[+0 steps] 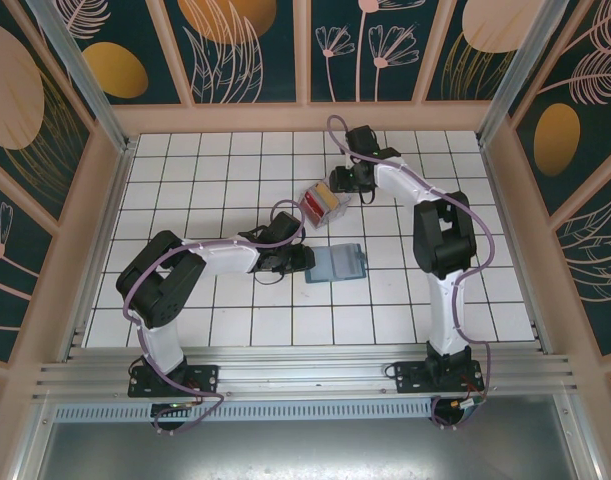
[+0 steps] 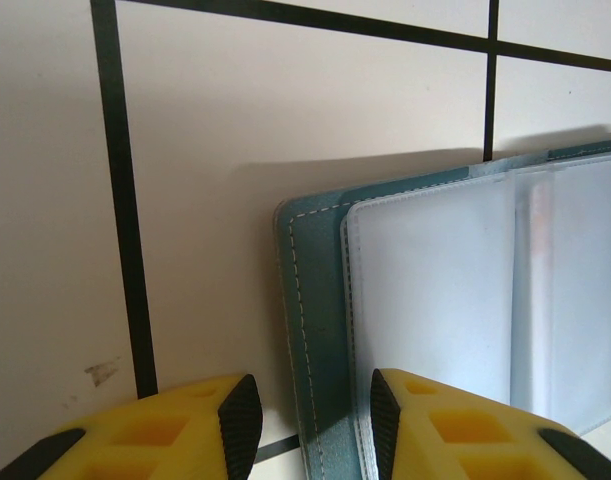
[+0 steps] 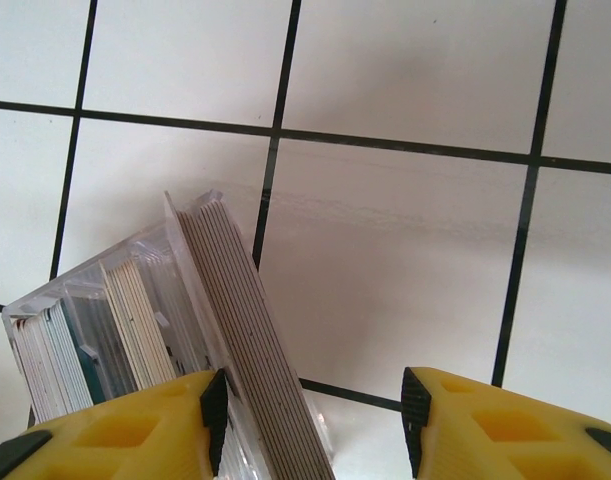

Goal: Put the credit cards into the card holder

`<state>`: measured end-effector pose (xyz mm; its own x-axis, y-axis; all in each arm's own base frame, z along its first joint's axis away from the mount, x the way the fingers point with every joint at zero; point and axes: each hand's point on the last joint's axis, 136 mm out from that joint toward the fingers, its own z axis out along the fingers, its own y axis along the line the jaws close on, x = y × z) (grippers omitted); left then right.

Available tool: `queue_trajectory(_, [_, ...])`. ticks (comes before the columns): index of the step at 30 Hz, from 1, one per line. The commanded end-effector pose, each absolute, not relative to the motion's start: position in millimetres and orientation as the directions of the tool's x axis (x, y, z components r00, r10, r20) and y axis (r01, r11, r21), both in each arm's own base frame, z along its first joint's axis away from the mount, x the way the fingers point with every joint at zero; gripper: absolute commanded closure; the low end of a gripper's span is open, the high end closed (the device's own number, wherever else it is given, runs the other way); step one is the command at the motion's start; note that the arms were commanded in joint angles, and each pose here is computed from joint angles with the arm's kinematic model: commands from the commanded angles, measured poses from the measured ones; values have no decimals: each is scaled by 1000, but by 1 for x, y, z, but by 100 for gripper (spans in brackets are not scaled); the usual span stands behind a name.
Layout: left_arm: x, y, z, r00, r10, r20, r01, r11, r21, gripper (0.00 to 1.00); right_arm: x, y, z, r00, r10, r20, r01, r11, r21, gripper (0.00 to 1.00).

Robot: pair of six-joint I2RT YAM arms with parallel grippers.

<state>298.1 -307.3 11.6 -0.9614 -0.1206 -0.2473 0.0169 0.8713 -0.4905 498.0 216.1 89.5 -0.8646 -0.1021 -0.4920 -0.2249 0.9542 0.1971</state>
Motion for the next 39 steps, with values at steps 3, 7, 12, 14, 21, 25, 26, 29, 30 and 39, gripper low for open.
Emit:
queue_trajectory(3, [278, -279, -47, -980, -94, -176, -26, 934, -356, 60, 500, 207, 120, -831, -119, -543, -237, 960, 152, 49])
queue_trajectory(7, [278, -279, -47, -979, -96, -177, -27, 934, -356, 60, 499, 207, 118, -833, -129, -539, -242, 959, 146, 54])
queue_trajectory(12, [278, -280, -47, -980, -95, -176, -26, 934, -357, 60, 497, 207, 114, -836, -143, -529, -247, 960, 131, 62])
queue_trajectory(14, [278, -280, -47, -980, -96, -177, -27, 934, -357, 60, 497, 206, 115, -833, -147, -533, -247, 961, 122, 65])
queue_trajectory(21, [278, -281, -48, -980, -94, -173, -26, 933, -360, 60, 496, 208, 119, -824, -176, -539, -260, 962, 84, 75])
queue_trajectory(25, [278, -281, -48, -980, -97, -173, -28, 932, -362, 60, 495, 212, 119, -820, -188, -540, -269, 960, 74, 82])
queue_trajectory(26, [278, -280, -48, -980, -96, -172, -28, 932, -361, 60, 495, 212, 120, -820, -189, -540, -270, 960, 74, 85])
queue_trajectory(29, [278, -281, -48, -981, -96, -170, -28, 932, -362, 60, 495, 212, 121, -819, -193, -541, -273, 959, 72, 90])
queue_trajectory(30, [278, -281, -48, -981, -96, -171, -28, 931, -363, 60, 496, 210, 122, -817, -194, -543, -267, 962, 57, 91])
queue_trajectory(39, [278, -282, -48, -981, -94, -171, -26, 931, -365, 60, 496, 211, 137, -801, -195, -567, -272, 961, 54, 91])
